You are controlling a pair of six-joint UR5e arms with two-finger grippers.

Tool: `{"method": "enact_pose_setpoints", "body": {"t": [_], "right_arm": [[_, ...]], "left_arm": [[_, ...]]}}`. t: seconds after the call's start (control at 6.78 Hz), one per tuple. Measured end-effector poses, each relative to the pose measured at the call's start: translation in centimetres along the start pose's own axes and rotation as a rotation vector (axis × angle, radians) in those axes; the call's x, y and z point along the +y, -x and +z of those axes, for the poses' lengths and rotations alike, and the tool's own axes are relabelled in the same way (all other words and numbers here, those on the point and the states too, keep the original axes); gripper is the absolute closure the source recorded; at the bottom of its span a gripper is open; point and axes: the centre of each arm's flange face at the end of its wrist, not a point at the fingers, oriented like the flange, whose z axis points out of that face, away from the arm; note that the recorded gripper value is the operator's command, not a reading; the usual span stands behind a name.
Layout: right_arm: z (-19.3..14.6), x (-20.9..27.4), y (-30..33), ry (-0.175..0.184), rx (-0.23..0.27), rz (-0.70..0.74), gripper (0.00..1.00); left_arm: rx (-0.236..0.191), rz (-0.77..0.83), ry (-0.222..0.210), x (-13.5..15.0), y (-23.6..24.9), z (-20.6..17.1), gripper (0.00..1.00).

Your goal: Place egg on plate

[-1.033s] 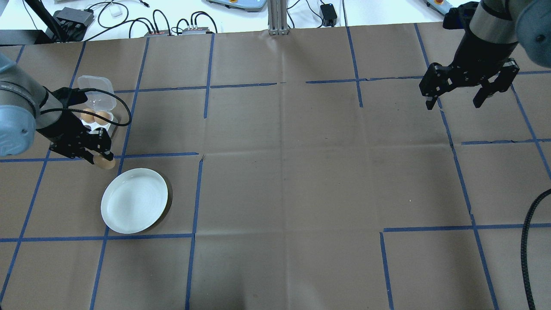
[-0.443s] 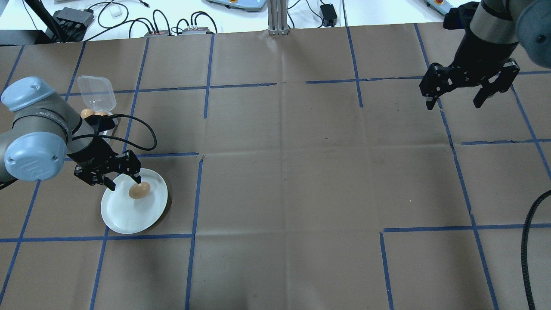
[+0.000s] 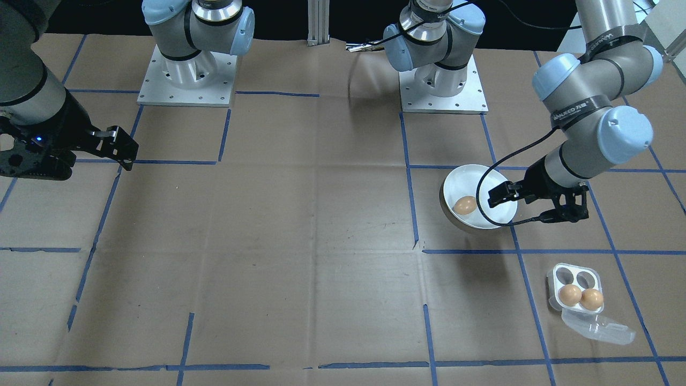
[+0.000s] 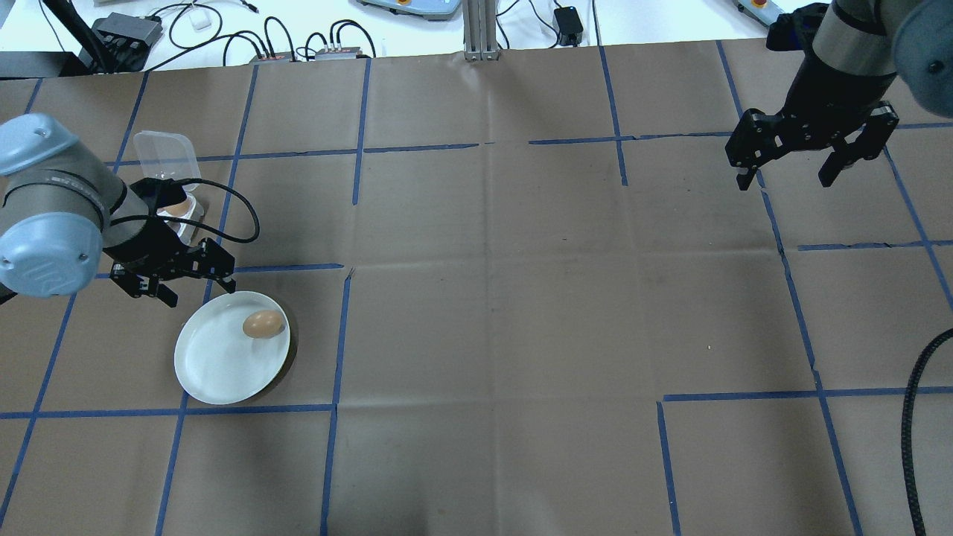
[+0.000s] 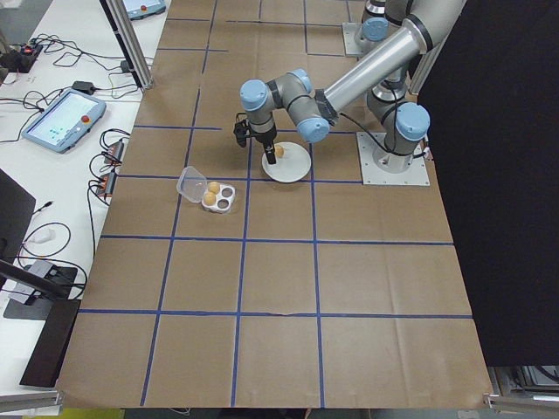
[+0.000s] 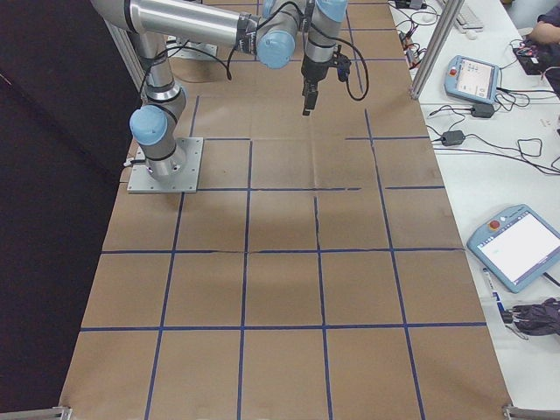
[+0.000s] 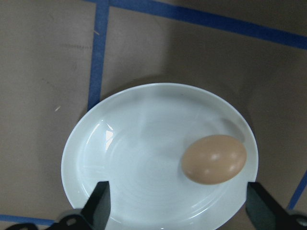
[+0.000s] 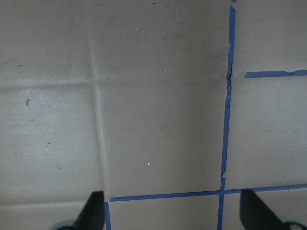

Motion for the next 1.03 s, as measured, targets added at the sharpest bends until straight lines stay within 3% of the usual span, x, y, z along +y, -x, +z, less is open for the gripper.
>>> {"method": "enact_pose_setpoints", "body": {"t": [0.15, 0.44, 0.74, 1.03], "right_arm": [[0.0, 0.0, 0.0, 0.0, 0.0, 0.0, 0.0], [0.0, 0.0, 0.0, 0.0, 0.0, 0.0, 0.0], [0.0, 0.0, 0.0, 0.0, 0.0, 0.0, 0.0], [0.0, 0.0, 0.0, 0.0, 0.0, 0.0, 0.0]], "left_arm": [[-0.023, 0.13, -0.049, -2.6, 1.5, -2.3, 0.01], [-0.06, 0.406, -0.096, -7.3, 5.8, -4.6, 0.01], [-0.096, 0.749, -0.109, -10.7, 8.6, -5.2, 0.01], [-0.102, 1.113, -0.092, -12.8, 9.6, -3.9, 0.01]]}}
